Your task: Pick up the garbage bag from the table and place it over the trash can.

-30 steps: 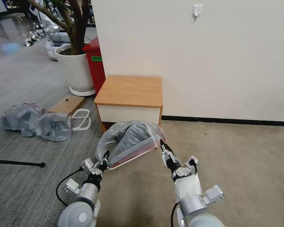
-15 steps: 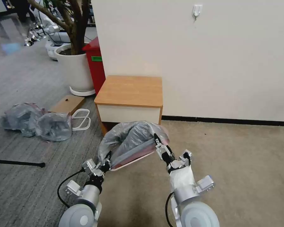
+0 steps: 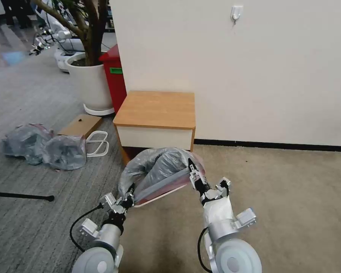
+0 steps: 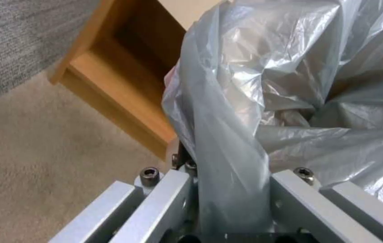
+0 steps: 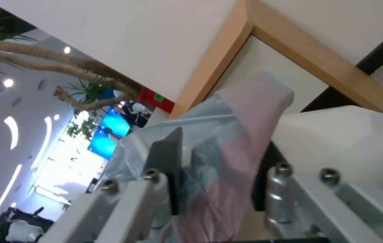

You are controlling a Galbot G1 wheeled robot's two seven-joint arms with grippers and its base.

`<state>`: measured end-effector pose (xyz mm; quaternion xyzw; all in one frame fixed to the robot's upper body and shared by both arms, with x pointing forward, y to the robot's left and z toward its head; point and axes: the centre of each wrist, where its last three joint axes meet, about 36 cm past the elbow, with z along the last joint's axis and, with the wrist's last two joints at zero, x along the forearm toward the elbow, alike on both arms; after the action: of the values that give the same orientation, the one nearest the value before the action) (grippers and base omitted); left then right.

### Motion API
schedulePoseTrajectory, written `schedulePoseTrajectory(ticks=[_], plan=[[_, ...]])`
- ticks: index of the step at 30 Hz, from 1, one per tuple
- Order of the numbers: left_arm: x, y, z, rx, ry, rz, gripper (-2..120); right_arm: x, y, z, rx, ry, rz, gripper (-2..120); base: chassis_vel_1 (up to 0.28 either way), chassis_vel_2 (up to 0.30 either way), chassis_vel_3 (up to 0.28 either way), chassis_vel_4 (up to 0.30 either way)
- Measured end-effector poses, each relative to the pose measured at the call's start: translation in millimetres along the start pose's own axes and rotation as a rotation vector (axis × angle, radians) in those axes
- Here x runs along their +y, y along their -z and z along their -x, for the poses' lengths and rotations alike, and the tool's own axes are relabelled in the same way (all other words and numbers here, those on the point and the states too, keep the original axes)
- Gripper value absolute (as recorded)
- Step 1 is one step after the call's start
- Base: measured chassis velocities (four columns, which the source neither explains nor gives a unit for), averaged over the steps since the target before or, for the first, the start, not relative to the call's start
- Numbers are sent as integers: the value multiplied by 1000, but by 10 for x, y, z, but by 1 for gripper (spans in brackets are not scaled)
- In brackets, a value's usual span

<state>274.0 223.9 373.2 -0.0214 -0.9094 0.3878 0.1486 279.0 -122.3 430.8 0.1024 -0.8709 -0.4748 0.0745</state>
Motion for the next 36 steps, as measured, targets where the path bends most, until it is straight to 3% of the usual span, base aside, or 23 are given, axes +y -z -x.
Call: schedulePoseTrajectory(ticks=[9,36], plan=[[0,1,8,-1,-1,0,2,-2,5,0,-5,1,-4,2,0,0,0,0],[19,51,52,-15,31,-19,2,71,-31,-104,-2,18,-20,0,0,0,0,0]])
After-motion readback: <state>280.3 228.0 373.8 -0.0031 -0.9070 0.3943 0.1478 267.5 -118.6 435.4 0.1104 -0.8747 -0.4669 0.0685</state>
